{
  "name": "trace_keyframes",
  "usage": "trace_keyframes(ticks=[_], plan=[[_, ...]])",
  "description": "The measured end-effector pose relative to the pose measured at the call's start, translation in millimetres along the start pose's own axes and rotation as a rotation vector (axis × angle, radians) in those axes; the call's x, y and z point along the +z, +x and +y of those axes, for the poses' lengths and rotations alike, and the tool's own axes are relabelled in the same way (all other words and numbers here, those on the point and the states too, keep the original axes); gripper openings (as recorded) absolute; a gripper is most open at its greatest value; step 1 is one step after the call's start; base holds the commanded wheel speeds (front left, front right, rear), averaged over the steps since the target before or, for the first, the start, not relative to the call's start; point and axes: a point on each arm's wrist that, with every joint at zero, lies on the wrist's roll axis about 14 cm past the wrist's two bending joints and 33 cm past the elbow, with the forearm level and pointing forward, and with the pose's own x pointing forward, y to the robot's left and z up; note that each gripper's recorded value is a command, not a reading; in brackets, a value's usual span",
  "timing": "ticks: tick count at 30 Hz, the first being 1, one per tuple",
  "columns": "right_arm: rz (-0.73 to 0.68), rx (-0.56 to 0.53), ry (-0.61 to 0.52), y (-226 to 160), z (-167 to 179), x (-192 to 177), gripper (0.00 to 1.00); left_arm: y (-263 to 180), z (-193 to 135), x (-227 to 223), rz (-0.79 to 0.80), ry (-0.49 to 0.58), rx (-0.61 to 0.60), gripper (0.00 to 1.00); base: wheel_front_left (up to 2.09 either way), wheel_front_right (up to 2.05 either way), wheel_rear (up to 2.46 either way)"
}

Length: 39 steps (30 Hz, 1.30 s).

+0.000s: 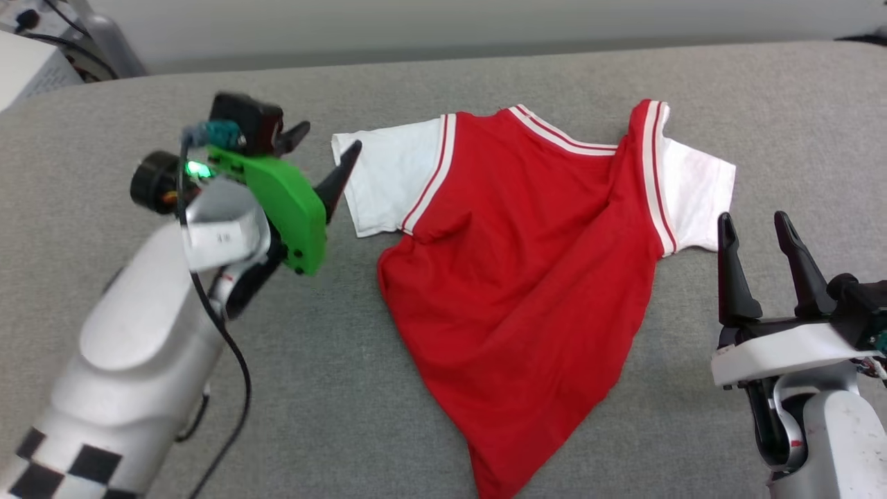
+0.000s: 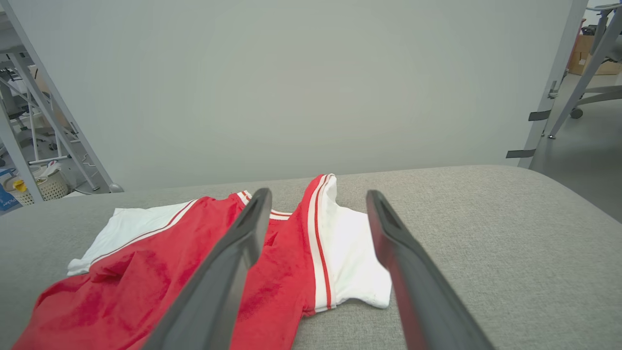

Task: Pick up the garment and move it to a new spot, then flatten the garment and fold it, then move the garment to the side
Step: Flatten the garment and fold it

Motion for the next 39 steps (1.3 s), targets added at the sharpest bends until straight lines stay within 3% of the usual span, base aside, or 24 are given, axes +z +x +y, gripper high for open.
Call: trace_keyframes(ticks=[5,16,26,33,34,35,36,39], plan=[[0.008,-0.013,-0.002,4.0,-3.7,-8.2,1.00,35.1,22.5,-8.5,0.243,0.006,-0.029,1.00,0.00,0.00,0.00],[0.071,-0.068,-0.006,-2.0,-21.2,-32.9,1.00,85.2,44.8,-60.0,0.598,-0.023,-0.050,1.00,0.00,0.00,0.00],[0.129,-0.113,-0.013,-7.5,-36.0,-52.6,1.00,107.3,65.2,-123.4,0.762,-0.033,-0.007,1.00,0.00,0.00,0.00],[0.142,-0.128,-0.011,-9.2,-40.4,-56.8,1.00,116.5,69.1,-137.8,0.782,-0.005,0.004,1.00,0.00,0.00,0.00],[0.140,-0.127,-0.011,-9.0,-40.2,-56.4,1.00,115.0,68.4,-139.6,0.795,-0.004,0.002,0.86,0.00,0.00,0.00],[0.138,-0.126,-0.010,-8.7,-39.8,-55.9,1.00,113.0,67.5,-140.7,0.811,-0.006,0.000,0.24,0.00,0.00,0.00],[0.137,-0.125,-0.010,-8.4,-39.6,-55.5,1.00,110.9,66.2,-141.7,0.826,-0.009,-0.005,0.00,0.00,0.00,0.00],[0.131,-0.123,-0.008,-7.3,-38.9,-54.2,1.00,106.7,59.9,-141.6,0.847,-0.016,-0.026,0.00,0.00,0.00,0.00]])
